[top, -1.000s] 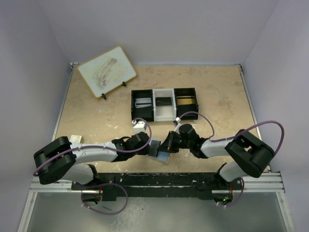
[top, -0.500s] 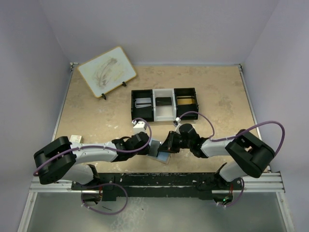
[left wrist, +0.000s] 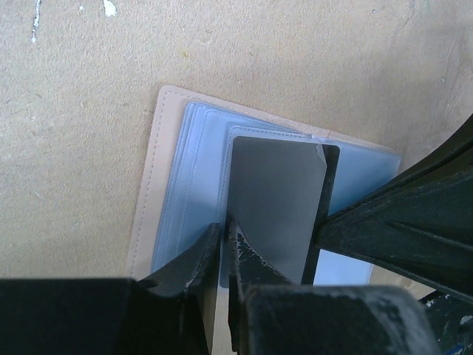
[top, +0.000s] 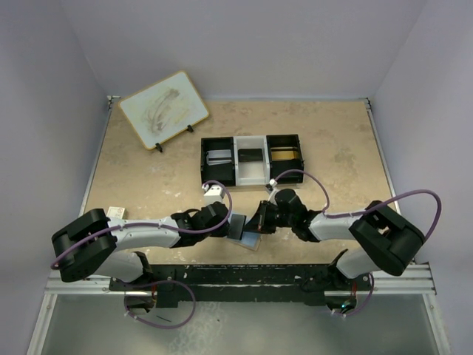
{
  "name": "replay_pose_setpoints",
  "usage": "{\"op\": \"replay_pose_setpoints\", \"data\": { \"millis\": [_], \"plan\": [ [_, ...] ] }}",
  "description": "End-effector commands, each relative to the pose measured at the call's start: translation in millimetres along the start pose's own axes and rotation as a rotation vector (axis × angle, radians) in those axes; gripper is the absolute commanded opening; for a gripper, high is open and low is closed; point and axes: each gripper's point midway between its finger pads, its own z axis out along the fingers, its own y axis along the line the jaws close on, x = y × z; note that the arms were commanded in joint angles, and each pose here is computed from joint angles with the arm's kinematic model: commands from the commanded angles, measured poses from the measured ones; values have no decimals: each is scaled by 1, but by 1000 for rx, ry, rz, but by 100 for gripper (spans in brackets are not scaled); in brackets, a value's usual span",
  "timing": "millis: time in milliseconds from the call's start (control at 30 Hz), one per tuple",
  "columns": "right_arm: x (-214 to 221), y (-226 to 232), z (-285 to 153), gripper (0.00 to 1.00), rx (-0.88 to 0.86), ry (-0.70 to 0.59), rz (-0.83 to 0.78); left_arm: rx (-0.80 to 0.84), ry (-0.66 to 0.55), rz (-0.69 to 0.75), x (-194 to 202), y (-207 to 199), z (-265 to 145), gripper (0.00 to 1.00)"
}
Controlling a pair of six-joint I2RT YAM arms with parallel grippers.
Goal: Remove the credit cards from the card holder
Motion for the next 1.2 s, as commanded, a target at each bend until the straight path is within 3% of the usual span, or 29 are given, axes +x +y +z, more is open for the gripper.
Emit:
{"op": "replay_pose_setpoints", "data": {
  "millis": [0,600,833,967,1100,1167],
  "plan": [
    [-9,17,-2,0,-49,-20,-33,-33,28,16,8,9,0,6],
    [0,11,-24,0,-37,-29,-20,-23,-7,-3,1,8,-3,7],
    [-4,6,-12,0,-27,-27,-2,52,-85,-32,-29,-17,-18,26],
    [-7,6,-8,0,-32,-32,3,145,-122,-30,-43,-40,-26,31],
    [-8,4,-6,0,-28,-35,8,159,-67,11,-31,-45,-15,31],
    [-7,3,-7,0,-24,-35,9,114,-37,20,-21,-36,-6,24]
  ]
}}
